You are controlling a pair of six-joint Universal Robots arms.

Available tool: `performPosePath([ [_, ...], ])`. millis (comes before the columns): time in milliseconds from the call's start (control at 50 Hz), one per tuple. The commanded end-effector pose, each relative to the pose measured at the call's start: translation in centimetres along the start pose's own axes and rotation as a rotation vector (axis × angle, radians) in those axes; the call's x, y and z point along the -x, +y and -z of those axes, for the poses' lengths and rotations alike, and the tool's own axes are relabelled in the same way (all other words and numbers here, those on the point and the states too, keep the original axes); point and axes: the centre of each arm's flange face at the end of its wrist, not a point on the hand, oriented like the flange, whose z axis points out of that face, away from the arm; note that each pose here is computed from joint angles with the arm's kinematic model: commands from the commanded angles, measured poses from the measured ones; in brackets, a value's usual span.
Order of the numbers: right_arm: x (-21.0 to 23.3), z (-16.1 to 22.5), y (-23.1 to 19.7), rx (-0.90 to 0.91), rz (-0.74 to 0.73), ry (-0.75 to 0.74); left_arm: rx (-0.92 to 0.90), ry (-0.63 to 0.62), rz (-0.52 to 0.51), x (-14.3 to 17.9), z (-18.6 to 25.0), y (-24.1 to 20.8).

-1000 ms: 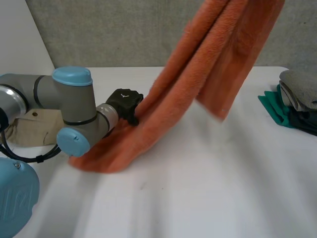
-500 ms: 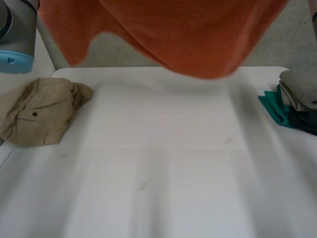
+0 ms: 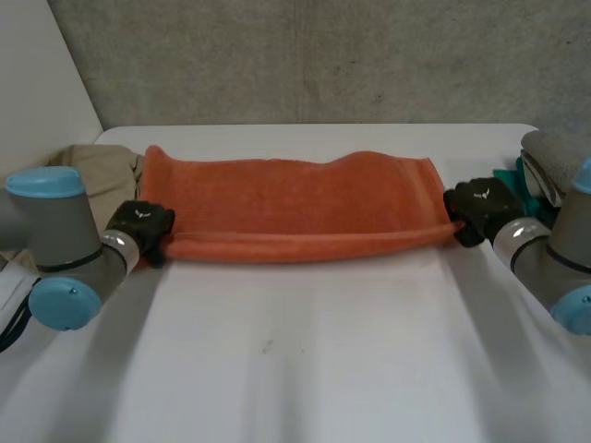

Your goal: Fold the laundry.

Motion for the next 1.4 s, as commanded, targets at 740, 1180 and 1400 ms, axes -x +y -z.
performPosePath([
  [740, -0.5, 1.1, -0.1, 0.067, -0.028, -0.001, 0.021, 0.071, -0.076, 3.1, -1.3, 1.0],
  [1180, -3.3, 11.2, -2.7, 0.591, 0.273, -0.368, 0.301, 0.350, -0.407, 2.5, 14.2, -1.0],
  [1400, -4.1, 4.4, -1.0, 0.441, 0.195, -0.114, 0.099, 0.127, -0.410, 3.5, 7.5, -5.1],
])
